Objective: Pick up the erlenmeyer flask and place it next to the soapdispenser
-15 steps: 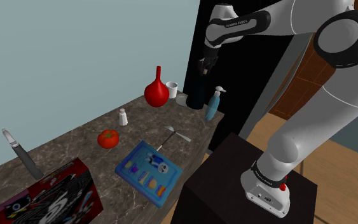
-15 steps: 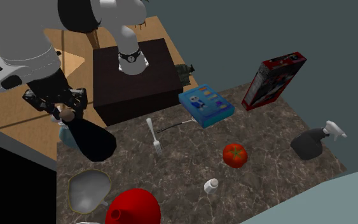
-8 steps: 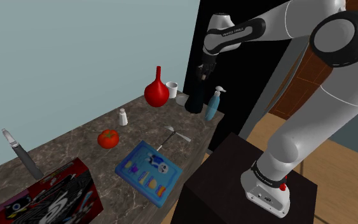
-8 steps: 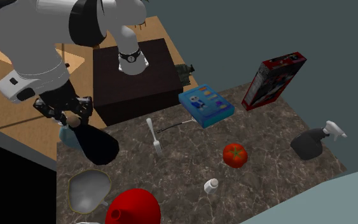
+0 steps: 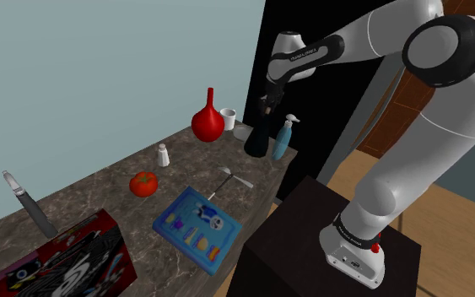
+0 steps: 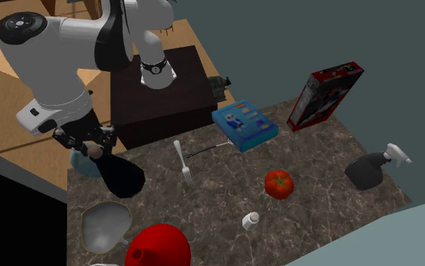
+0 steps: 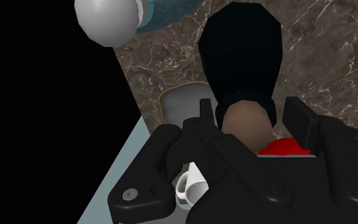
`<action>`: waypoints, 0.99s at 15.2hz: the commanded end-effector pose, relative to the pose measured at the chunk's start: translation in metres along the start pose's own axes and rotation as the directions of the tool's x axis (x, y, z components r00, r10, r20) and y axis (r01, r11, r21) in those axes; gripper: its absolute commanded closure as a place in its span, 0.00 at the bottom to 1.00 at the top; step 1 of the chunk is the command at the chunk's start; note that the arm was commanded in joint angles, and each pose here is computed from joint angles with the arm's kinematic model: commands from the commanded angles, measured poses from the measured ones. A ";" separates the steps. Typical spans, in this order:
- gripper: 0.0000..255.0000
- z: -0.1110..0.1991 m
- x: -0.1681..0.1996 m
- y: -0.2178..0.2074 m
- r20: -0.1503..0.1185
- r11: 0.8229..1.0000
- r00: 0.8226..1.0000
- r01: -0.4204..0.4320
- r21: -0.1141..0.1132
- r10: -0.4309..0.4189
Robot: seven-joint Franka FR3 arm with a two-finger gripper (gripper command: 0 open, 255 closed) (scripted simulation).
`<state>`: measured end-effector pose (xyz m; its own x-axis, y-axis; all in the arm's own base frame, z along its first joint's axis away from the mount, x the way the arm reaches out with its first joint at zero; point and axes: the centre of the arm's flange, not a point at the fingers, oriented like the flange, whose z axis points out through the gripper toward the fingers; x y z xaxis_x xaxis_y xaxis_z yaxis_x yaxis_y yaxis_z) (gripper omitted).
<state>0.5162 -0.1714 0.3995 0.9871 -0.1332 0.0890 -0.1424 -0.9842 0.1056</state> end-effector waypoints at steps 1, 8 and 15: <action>1.00 0.009 -0.001 0.000 -0.003 1.000 1.000 0.000 -0.001 0.000; 1.00 0.046 -0.004 -0.004 -0.003 1.000 1.000 0.000 -0.001 0.000; 1.00 0.047 -0.004 -0.004 -0.003 1.000 1.000 0.000 -0.001 0.000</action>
<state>0.5186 -0.1719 0.3572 0.9859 -0.1305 0.1051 -0.1417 -0.9840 0.1078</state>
